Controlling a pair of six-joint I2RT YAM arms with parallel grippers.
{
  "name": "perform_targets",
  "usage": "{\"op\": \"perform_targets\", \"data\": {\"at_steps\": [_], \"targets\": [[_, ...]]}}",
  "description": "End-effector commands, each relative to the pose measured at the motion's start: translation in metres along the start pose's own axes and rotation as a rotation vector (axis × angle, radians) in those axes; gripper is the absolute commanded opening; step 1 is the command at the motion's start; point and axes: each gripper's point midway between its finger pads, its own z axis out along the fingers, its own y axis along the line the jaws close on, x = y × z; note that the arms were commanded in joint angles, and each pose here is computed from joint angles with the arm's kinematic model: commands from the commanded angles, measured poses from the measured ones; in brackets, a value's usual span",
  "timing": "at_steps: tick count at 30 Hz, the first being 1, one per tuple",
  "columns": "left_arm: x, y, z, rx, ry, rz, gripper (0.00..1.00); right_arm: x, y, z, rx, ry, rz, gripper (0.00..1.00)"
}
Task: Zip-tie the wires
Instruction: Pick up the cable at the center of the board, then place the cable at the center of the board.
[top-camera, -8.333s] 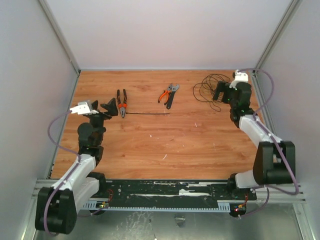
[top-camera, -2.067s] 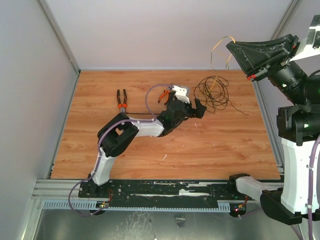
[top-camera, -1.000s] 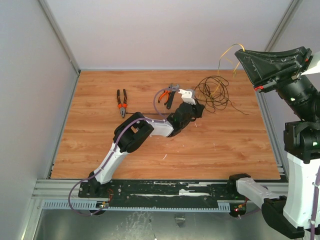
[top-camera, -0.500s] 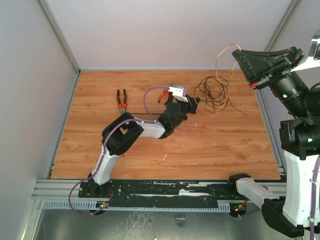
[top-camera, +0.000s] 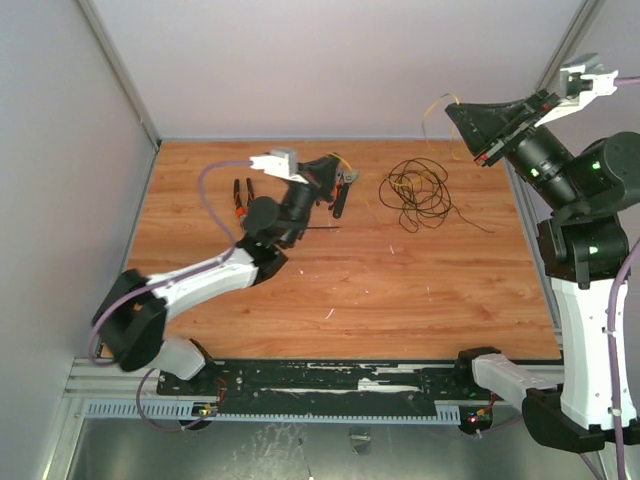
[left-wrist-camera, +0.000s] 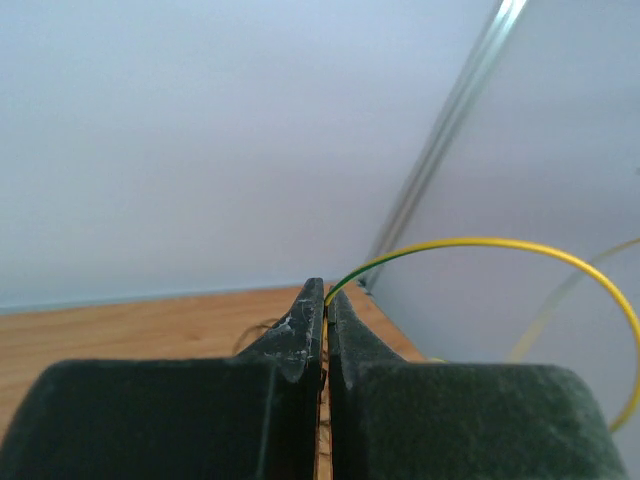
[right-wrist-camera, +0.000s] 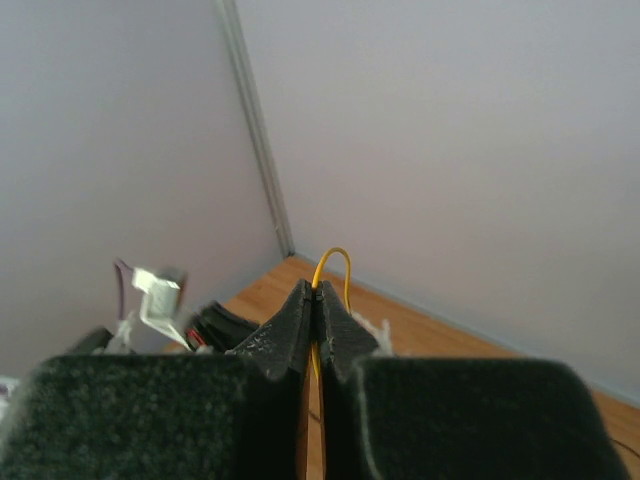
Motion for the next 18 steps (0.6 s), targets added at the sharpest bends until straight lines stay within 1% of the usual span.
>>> {"op": "perform_targets", "data": {"at_steps": [1, 5, 7, 9, 12, 15, 18], "targets": [[-0.036, 0.038, -0.036, -0.108, 0.005, 0.135, 0.0, 0.028, 0.016, 0.003, -0.144, 0.087, 0.018, 0.0], [-0.066, 0.058, -0.075, -0.176, 0.035, 0.196, 0.0, 0.049, 0.023, 0.006, -0.238, 0.152, 0.048, 0.0], [-0.072, 0.066, -0.094, -0.208, 0.092, 0.229, 0.0, 0.064, 0.027, 0.005, -0.289, 0.191, 0.071, 0.0], [-0.086, 0.073, -0.117, -0.247, 0.137, 0.252, 0.0, 0.082, 0.024, 0.006, -0.304, 0.229, 0.107, 0.0], [-0.1, 0.091, -0.148, -0.345, 0.207, 0.281, 0.0, 0.121, 0.012, 0.007, -0.294, 0.302, 0.177, 0.0], [-0.105, 0.111, -0.177, -0.471, 0.291, 0.292, 0.0, 0.161, 0.012, 0.01, -0.321, 0.382, 0.226, 0.0], [-0.096, 0.127, -0.201, -0.573, 0.399, 0.314, 0.0, 0.205, 0.01, 0.013, -0.298, 0.481, 0.25, 0.0]]}}
